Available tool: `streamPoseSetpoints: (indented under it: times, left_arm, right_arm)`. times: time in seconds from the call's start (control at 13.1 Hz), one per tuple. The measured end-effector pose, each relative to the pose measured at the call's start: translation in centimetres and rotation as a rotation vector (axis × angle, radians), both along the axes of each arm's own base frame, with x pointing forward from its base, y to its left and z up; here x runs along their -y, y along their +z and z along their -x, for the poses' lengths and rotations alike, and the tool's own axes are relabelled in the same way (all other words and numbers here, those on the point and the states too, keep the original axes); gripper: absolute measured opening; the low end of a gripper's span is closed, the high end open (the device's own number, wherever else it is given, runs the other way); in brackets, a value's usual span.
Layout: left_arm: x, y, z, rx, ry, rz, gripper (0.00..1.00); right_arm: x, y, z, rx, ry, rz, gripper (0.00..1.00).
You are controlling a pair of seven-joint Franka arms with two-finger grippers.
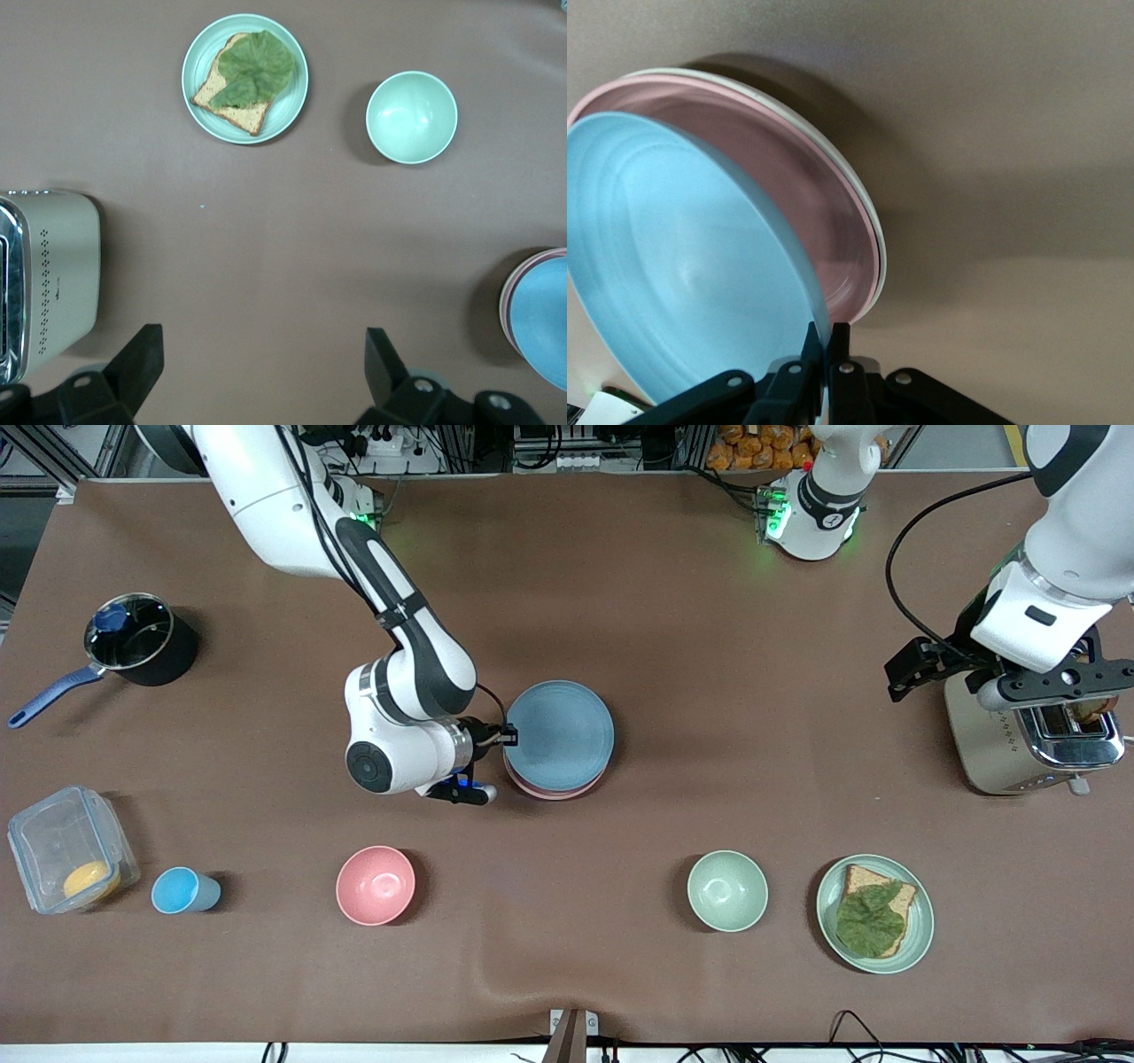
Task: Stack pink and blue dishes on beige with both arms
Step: 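Open the right gripper and draw it back from the plate stack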
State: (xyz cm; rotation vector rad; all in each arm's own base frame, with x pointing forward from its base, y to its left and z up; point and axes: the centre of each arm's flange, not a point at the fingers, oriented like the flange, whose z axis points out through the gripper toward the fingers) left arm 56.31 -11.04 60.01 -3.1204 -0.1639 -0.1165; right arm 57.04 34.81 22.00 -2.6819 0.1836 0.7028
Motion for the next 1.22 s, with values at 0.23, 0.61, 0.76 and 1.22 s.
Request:
streamPoseSetpoints:
  times: [0.23, 0.61, 0.76, 1.22]
  left_arm:
    - [0.1, 0.5, 0.3, 0.0, -0.001, -0.003, 1.0]
    - [-1.9, 2.7, 1.1, 0.029, -0.035, -0.018, 1.0]
    - [-2.9, 2.8, 1.0, 0.029, -0.047, -0.02, 1.0]
    - [-3.3, 2.8, 0.9, 0.028, -0.052, -0.019, 1.0]
  right_arm:
    - [-0.1, -0.2, 0.0, 0.0, 0.0, 0.001, 0.05]
    - [-0.1, -0.3, 0.1, -0.002, 0.001, 0.001, 0.34]
    - [-0.1, -0.2, 0.0, 0.0, 0.0, 0.0, 0.56]
    - [3.1, 2.5, -3.5, 0.024, -0.043, -0.015, 1.0]
